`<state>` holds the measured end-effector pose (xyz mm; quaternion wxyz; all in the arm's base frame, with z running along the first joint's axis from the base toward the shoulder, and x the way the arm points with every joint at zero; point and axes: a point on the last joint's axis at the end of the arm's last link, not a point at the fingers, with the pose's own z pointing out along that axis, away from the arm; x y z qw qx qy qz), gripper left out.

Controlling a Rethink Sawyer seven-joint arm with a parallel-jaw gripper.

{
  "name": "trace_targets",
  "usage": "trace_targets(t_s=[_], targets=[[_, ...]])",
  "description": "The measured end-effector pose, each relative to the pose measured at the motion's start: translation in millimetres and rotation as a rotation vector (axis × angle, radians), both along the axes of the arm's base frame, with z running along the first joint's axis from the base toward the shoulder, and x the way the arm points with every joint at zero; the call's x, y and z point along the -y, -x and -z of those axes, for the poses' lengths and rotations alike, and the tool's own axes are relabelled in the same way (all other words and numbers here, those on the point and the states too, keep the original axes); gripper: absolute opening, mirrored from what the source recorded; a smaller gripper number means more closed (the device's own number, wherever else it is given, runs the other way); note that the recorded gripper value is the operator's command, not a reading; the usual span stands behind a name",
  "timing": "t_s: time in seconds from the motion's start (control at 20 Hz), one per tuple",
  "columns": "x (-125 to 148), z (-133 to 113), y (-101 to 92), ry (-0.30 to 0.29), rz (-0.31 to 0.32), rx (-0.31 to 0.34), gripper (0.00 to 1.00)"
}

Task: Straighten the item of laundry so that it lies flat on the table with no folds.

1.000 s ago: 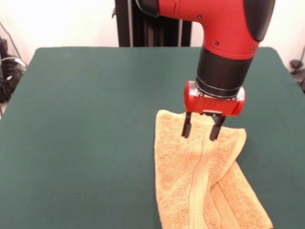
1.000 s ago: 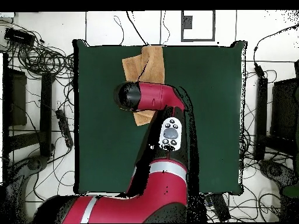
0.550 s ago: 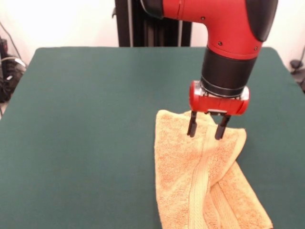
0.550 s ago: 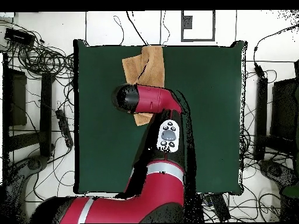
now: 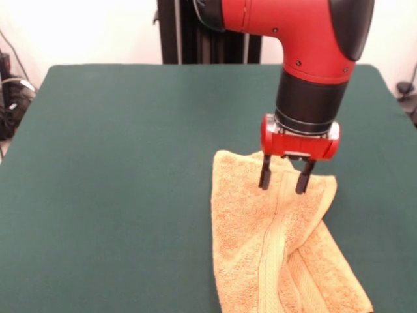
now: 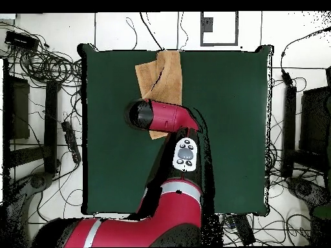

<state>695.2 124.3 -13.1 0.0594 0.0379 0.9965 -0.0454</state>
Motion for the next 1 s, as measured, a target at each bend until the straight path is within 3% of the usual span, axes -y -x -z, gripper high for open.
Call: trace_targets(t_s=[1.0], targets=[[-45, 13, 19.7, -0.034, 0.040, 0.043, 1.00]])
